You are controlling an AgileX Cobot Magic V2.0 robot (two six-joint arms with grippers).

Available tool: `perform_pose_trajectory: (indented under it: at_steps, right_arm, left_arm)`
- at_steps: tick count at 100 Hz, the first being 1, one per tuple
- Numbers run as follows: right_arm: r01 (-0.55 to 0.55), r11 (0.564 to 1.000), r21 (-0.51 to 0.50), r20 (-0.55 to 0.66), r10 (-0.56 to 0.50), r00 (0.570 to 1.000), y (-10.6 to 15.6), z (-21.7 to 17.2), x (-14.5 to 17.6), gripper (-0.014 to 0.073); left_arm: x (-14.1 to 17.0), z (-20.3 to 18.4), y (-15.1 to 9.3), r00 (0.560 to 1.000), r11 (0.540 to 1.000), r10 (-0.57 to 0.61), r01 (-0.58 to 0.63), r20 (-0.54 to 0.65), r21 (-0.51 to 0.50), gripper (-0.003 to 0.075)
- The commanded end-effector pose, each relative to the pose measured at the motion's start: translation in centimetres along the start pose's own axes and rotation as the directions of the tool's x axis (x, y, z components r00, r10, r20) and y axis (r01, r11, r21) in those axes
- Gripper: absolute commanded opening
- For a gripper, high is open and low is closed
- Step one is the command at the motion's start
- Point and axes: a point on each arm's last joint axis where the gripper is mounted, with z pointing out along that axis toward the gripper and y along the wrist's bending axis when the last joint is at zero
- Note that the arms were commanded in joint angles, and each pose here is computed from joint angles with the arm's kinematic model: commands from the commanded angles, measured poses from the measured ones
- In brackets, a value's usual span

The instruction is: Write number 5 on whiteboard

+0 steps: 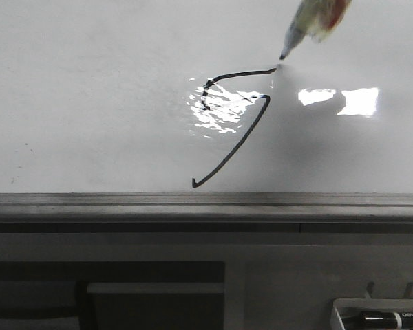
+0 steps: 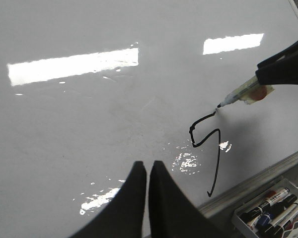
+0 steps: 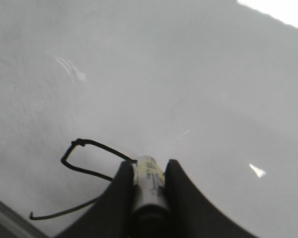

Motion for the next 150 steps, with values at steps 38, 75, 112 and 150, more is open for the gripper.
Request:
perform_pose_trajectory:
  at_steps: [38, 75, 112, 150]
  right_arm:
    - [0.103, 0.97, -0.22, 0.313, -0.03, 0.949, 1.9, -6.6, -2.9, -0.0065]
    - [0.273, 0.88, -0.39, 0.341, -0.137, 0.93, 5.7, -5.3, -1.1, -0.0069]
    - [0.359, 0.831, -0.426, 0.232, -0.283, 0.931, 6.4, -5.3, 0.8, -0.0069]
    - [0.367, 0.81, -0.458, 0.26, -0.272, 0.926, 7.0, -4.4, 3.5, -0.0069]
  left_arm:
    - [-3.1, 1.8, -1.2, 0.971, 0.968, 0.181, -0.147, -0.157, 0.204, 0.0304]
    - [-6.4, 5.4, -4.1, 0.828, 0.729, 0.536, -0.358, -0.161, 0.584, 0.0408]
    - [-5.3, 10.6, -5.6, 0.798, 0.686, 0.559, -0.292, -0.226, 0.666, 0.0408]
    - [-4.7, 11.7, -5.9, 0.807, 0.697, 0.529, -0.235, -0.264, 0.678, 0.0408]
